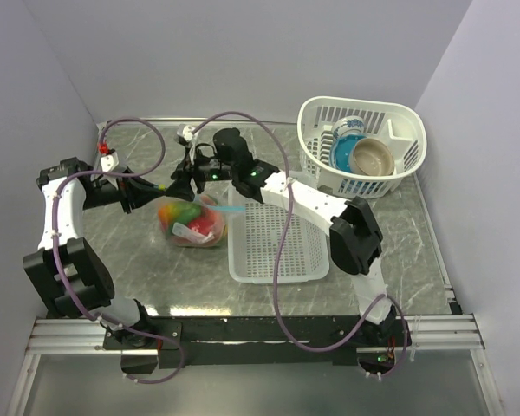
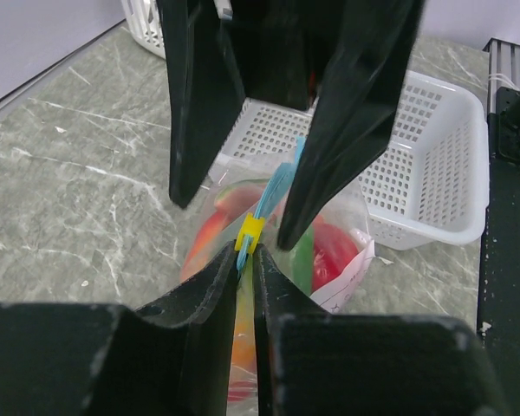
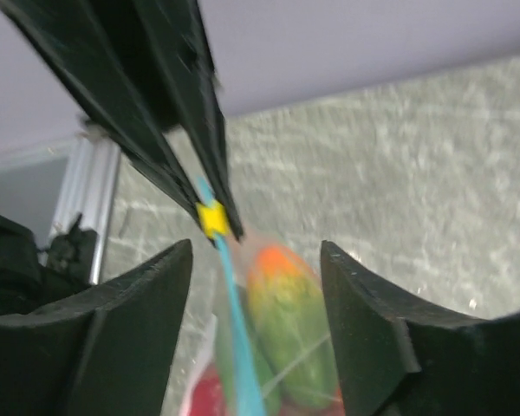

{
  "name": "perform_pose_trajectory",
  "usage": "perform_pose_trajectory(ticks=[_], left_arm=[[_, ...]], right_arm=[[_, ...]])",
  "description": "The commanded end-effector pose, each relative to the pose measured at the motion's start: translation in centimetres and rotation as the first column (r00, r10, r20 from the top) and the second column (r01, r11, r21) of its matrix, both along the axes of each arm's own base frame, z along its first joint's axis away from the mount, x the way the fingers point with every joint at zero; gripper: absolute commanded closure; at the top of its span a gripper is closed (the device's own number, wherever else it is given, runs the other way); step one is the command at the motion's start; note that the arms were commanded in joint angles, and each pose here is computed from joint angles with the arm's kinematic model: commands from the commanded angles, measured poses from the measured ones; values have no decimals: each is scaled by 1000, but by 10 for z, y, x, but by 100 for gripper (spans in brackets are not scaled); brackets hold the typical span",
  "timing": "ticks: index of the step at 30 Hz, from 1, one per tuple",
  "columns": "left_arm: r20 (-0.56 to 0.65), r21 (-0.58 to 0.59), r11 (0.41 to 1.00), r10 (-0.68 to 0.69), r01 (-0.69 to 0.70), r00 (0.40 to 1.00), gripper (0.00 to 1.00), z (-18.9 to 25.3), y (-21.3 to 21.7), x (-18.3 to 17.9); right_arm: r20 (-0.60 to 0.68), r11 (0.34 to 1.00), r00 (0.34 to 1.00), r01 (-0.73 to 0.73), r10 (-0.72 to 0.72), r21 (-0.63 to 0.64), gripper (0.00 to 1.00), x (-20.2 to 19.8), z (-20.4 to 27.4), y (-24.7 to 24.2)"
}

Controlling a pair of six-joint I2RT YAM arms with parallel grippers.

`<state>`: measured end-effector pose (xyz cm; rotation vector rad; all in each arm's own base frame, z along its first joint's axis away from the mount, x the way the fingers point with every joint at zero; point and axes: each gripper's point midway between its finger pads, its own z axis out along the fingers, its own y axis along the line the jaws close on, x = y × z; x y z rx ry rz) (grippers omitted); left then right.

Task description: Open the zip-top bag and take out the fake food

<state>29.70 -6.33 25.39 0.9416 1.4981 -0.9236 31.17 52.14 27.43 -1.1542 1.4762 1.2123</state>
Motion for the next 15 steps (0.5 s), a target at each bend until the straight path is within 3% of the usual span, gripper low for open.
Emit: perform_pose_trajectory(ticks=[1,6,15], left_arm=[[100,-205,978,-5,26,995,82,54,-13,-4],[89,-210,977,-3,22,996,82,51,-12,-3],[72,-194,981,-1,15,997,83,40,-12,-4]], right_arm=[[110,998,994,-8,2,55,36,4,40,5],[91,998,996,-27,22,56,45,4,37,9],[63,996,997,-42,37,73,48,3,39,14]])
